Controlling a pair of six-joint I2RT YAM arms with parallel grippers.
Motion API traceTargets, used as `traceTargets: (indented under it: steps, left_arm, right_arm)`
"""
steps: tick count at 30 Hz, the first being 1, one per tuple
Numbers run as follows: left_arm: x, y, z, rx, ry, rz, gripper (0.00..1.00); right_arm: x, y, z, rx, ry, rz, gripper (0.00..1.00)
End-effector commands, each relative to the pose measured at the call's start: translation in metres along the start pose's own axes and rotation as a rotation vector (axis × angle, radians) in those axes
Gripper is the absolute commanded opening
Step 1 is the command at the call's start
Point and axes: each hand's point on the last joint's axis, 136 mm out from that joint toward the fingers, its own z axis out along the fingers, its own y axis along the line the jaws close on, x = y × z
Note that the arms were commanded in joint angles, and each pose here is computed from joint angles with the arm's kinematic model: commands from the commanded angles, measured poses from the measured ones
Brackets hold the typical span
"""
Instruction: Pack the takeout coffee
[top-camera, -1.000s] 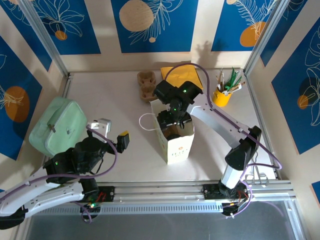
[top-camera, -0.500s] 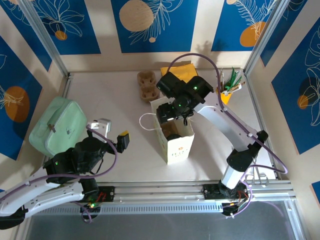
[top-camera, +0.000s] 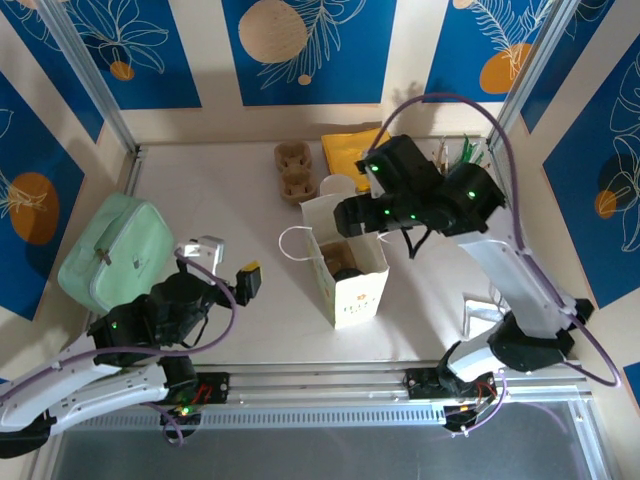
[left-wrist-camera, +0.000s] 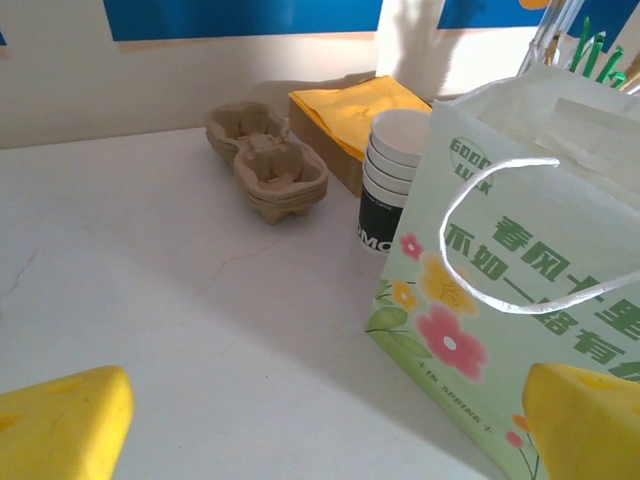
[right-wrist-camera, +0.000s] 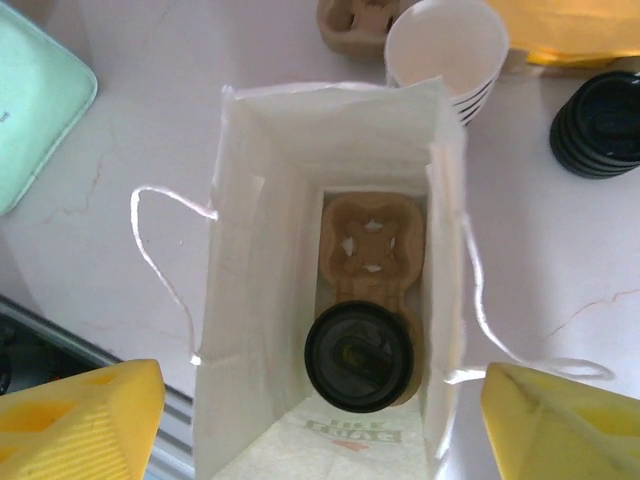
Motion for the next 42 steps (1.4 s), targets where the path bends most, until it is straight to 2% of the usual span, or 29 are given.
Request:
traceTargets:
  steps: [1, 8, 14, 26, 37, 42]
  left_arm:
    - [-0.017, -0.014, -0.002, 0.060, -0.012, 0.008, 0.99]
    - [-0.023, -0.045, 0.007, 0.154, 0.060, 0.026, 0.99]
    - [-0.036, -0.070, 0.010, 0.220, 0.114, -0.024, 0.99]
    - [-0.046, -0.118, 0.026, 0.333, 0.231, -0.123, 0.99]
    - [-0.036, -0.122, 0.058, 0.189, 0.330, -0.198, 0.96]
    - [-0.031, -0.123, 0.073, 0.137, 0.343, -0.196, 0.87]
  right_arm:
    - [-0.005, -0.007, -0.010, -0.036, -0.065, 0.023, 0.84]
    - [0.000, -0.040, -0.021, -0.070, -0.158, 0.122, 0.87]
    - [0.008, -0.073, -0.021, -0.071, -0.191, 0.235, 0.87]
    - [0.028, -0.100, -0.007, -0.096, -0.173, 0.348, 0.88]
    - [0.035, -0.106, 0.006, -0.104, -0.140, 0.370, 0.87]
    - [0.032, -0.117, 0.007, -0.080, -0.151, 0.392, 0.86]
